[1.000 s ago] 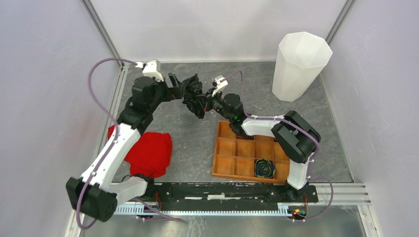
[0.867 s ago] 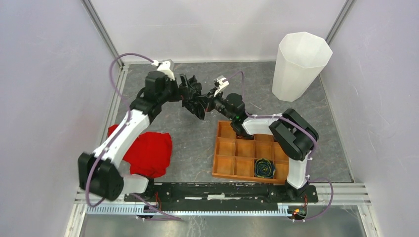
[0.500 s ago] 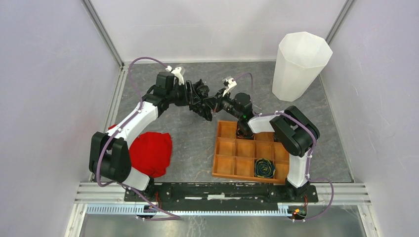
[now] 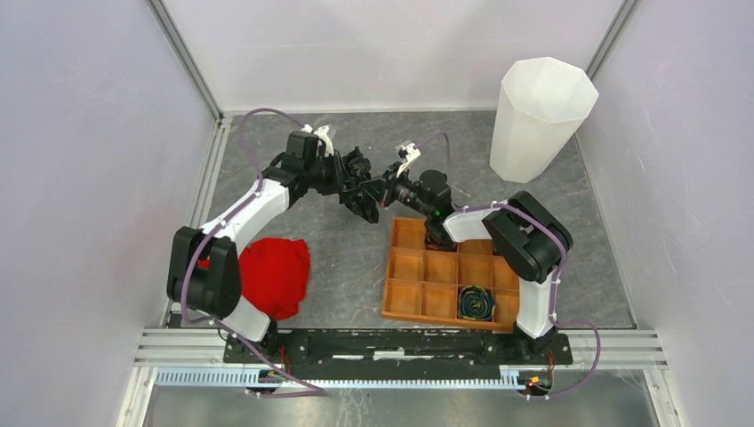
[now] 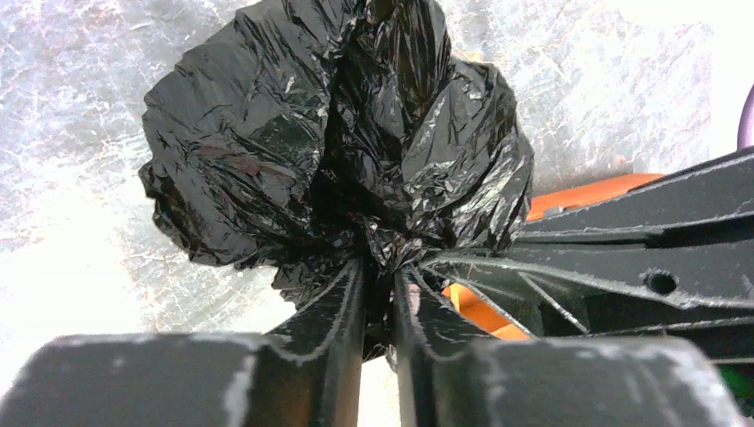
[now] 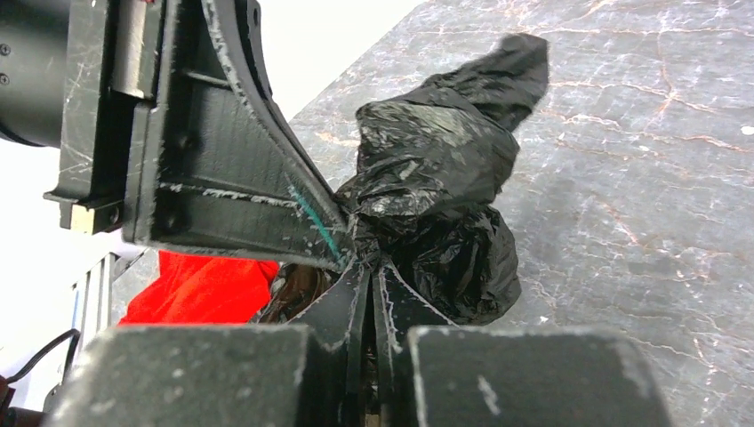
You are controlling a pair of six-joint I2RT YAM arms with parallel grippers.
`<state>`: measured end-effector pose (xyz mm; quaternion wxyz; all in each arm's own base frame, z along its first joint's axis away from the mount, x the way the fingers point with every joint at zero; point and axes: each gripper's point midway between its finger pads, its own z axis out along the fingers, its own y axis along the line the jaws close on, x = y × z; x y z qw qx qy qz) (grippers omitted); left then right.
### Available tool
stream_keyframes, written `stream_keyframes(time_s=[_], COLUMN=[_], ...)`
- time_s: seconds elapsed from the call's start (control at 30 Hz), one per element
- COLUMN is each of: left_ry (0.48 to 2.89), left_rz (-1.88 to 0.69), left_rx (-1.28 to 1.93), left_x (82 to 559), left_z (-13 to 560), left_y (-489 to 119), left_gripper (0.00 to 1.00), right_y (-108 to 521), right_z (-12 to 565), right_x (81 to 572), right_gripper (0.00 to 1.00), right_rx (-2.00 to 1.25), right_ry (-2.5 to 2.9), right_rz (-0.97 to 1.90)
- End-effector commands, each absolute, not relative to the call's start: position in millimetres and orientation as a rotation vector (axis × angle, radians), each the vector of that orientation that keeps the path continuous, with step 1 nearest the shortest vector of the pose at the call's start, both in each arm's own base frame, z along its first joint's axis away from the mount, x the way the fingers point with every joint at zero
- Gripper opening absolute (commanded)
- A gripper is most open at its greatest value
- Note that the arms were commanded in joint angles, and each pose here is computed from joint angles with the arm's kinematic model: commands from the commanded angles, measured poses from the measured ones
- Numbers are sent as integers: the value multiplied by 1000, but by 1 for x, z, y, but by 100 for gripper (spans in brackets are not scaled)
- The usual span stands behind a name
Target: Put the trash bags into the trash bin
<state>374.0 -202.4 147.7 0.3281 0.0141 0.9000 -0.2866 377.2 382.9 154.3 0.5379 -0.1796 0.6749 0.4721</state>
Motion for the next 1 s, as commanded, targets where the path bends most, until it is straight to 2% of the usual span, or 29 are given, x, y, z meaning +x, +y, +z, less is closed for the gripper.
stream_keyframes(time_s=[0.0, 0.07, 0.1, 0.27, 0.5, 0.6, 0.83, 0.97], left_ry=[2316, 2289, 2267, 2085, 1856, 1860, 1811, 1775], left_rz=[-706, -674, -668, -700, -634, -638, -889, -1018], left_rx=[-10, -16, -10, 64, 79, 84, 244, 322], left_x=[385, 387, 387, 378, 364, 363, 345, 336], left_z=[171, 180, 186, 233, 286, 287, 294, 299], left_y=[-196, -188, -185, -184, -164, -165, -203, -221], left_gripper=[14, 3, 2, 2, 2, 2, 2, 2], right_y=[385, 377, 372, 352, 331, 339, 363, 381], right_z=[162, 156, 157, 151, 168, 183, 195, 195], right_x=[373, 380, 383, 394, 394, 382, 363, 356], right_gripper=[9, 17, 24, 50, 71, 88, 94, 93], right_rx=[-445, -428, -423, -375, -394, -472, -524, -538], right_ry=[1567, 1599, 1606, 1639, 1575, 1497, 1389, 1374], right_rz=[1111, 1043, 1011, 949, 941, 977, 1171, 1245])
